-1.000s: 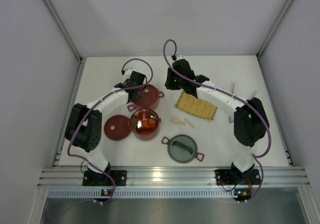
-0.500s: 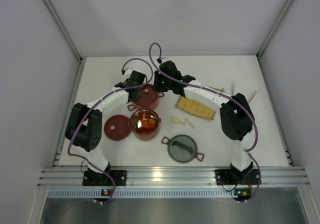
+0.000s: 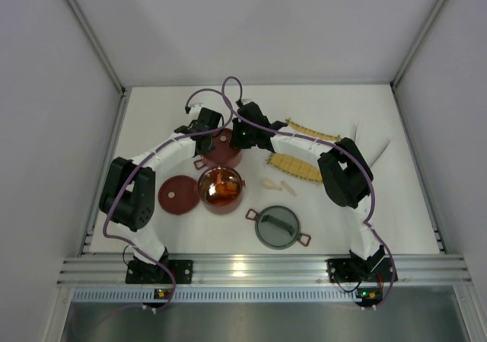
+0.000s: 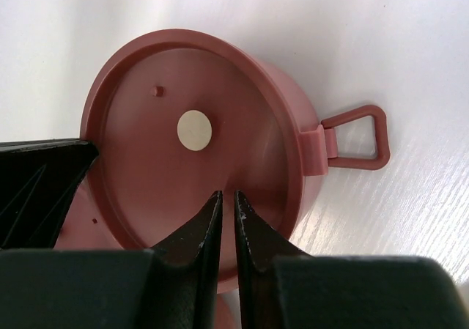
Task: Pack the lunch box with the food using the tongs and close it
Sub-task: Close the box lid on the packing box.
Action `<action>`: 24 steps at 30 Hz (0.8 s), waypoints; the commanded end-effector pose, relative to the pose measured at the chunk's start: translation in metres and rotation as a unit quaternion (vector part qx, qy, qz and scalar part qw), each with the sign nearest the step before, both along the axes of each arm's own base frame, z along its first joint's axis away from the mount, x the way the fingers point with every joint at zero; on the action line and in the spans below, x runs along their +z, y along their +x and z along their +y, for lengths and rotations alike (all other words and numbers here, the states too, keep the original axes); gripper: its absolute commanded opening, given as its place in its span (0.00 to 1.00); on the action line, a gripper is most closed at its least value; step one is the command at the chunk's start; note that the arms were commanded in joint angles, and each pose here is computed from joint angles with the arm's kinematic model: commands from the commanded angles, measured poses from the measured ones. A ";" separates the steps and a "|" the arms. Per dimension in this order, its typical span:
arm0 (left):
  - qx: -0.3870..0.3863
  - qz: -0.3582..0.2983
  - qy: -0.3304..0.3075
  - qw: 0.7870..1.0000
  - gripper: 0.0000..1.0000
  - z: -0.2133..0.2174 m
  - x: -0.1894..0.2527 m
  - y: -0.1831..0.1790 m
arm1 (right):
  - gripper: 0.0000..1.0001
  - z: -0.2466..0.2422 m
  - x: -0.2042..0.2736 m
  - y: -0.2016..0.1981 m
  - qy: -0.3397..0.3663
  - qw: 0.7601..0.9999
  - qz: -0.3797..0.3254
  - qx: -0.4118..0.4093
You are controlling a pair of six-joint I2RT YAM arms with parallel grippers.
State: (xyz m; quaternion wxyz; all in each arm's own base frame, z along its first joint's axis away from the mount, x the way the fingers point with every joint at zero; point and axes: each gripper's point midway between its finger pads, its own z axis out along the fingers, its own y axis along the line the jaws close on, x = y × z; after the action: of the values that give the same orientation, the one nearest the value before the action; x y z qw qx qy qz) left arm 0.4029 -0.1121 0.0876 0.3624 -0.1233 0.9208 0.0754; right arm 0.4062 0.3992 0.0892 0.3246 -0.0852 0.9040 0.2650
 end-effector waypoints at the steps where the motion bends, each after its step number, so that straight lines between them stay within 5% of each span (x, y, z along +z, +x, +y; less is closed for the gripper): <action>1: 0.004 0.018 0.005 1.000 0.00 0.000 -0.008 -0.002 | 0.11 -0.001 -0.019 -0.007 -0.020 1.000 0.007 -0.006; 15: 0.003 0.052 -0.014 0.999 0.09 -0.012 -0.027 0.029 | 0.11 -0.031 -0.020 0.019 -0.053 0.997 0.007 -0.061; 24: -0.002 -0.002 -0.043 0.999 0.18 -0.027 0.005 0.059 | 0.11 -0.034 -0.016 0.023 -0.055 0.997 0.006 -0.061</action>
State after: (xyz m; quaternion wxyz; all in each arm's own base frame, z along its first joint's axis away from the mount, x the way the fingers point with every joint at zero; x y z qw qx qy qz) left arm 0.4554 -0.1302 0.0887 0.3545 -0.1285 0.9241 0.0615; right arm 0.4322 0.3757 0.0901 0.3536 -0.0473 0.9071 0.2234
